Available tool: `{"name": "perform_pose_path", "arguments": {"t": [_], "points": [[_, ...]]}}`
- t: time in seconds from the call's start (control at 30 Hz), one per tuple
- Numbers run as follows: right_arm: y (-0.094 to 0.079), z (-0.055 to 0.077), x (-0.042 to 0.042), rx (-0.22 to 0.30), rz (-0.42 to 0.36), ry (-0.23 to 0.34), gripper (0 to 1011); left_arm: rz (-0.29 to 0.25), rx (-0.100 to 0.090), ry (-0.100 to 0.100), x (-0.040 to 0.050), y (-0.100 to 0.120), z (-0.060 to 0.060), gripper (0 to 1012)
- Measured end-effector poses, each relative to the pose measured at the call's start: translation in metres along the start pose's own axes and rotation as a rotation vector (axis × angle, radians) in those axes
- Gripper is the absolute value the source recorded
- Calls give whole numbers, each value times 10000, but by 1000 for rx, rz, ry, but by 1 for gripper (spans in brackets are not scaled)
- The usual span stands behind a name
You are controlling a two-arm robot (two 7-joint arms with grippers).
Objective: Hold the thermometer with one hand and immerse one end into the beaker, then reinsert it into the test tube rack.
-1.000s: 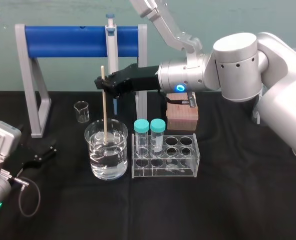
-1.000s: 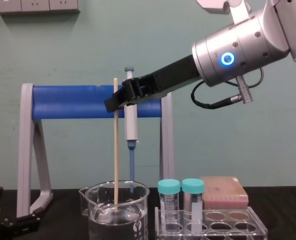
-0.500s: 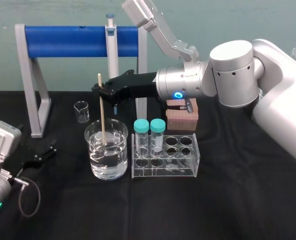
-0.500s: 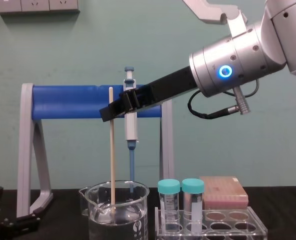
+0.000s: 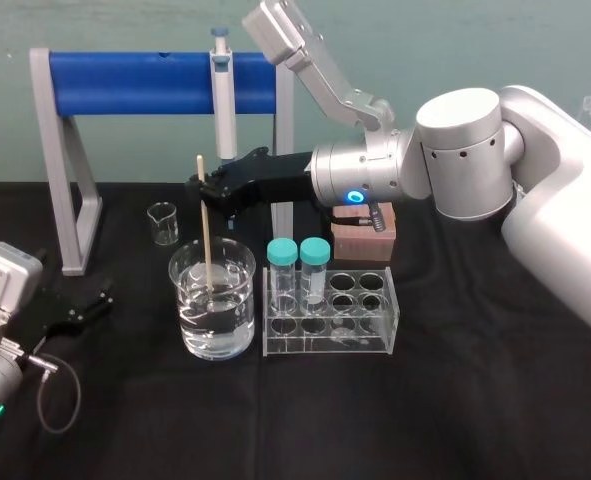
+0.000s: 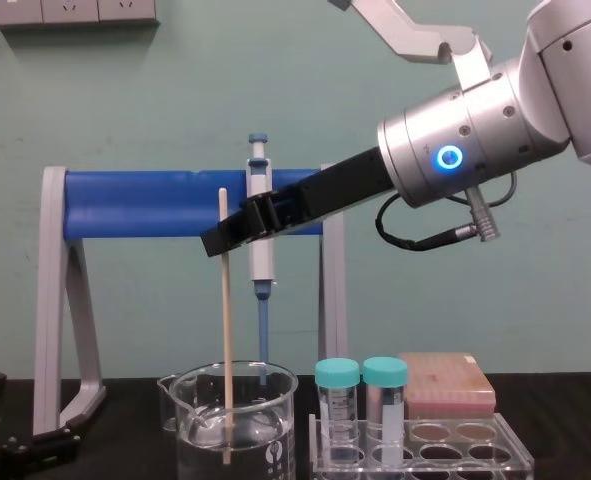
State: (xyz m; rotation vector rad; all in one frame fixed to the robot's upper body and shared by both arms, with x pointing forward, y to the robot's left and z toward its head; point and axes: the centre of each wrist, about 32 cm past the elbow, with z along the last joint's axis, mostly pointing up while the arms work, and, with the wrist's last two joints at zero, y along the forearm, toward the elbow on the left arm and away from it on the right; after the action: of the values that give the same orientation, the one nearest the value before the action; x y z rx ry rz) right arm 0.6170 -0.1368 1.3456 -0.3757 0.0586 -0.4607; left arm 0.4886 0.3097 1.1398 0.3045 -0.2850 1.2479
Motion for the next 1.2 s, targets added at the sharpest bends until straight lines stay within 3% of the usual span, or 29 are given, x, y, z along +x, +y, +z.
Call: {"name": "perform_pose_path", "arguments": {"t": [1.2], "points": [[82, -96, 32, -11, -12, 7, 48, 0, 0, 0, 0, 0, 0, 1004]]}}
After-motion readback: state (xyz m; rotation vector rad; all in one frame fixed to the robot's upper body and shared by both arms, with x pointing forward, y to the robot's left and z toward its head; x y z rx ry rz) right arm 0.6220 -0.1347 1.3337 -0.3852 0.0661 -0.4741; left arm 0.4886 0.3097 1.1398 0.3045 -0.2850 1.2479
